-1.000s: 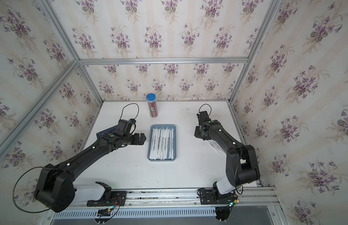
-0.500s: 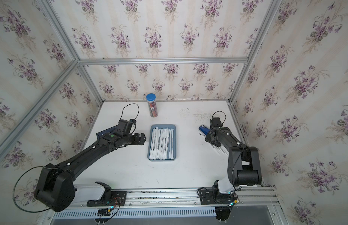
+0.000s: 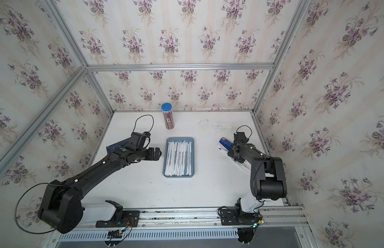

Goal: Put the straws into the storage box
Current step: Move the straw to the center of the board.

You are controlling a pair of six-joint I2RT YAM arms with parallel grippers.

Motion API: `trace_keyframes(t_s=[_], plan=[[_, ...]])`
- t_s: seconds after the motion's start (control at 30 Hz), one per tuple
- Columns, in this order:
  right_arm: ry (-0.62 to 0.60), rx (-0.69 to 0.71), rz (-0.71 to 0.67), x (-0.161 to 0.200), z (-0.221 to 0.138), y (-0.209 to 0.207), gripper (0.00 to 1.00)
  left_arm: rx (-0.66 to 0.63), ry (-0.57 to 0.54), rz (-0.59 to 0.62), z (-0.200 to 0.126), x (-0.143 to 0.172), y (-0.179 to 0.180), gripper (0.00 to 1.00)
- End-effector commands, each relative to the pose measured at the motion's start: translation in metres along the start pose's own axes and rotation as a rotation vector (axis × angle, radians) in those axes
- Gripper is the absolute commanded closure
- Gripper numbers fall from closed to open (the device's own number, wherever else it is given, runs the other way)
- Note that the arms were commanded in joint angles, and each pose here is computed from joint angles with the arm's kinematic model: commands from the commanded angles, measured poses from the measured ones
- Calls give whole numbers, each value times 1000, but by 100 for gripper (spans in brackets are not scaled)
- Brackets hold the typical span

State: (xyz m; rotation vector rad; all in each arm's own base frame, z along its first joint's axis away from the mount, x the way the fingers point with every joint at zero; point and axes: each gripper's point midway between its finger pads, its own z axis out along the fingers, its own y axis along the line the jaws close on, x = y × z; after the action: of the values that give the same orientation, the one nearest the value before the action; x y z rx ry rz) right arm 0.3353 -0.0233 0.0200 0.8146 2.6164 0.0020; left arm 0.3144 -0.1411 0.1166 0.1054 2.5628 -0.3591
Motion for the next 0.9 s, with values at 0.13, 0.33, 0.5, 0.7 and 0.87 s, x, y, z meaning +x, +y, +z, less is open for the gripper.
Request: trace_keyframes(t_s=[0.13,0.33,0.5,0.7,0.87], plan=[[110,-43,47,50,-4,10,53,10,-17,-6,1,-4,-2,0],[163,-18,68,93,-19,29,53,6,-14,-3,2,-2,-1,0],[193,-70,62,109,-34,58,52,2,-16,2,0,-2,0,0],[147,-39,-185,81,-60,68,49,-6,-19,10,-3,-3,1,0],[287,-62,-393,111,-67,67,50,2,-24,1,-2,-4,0,0]])
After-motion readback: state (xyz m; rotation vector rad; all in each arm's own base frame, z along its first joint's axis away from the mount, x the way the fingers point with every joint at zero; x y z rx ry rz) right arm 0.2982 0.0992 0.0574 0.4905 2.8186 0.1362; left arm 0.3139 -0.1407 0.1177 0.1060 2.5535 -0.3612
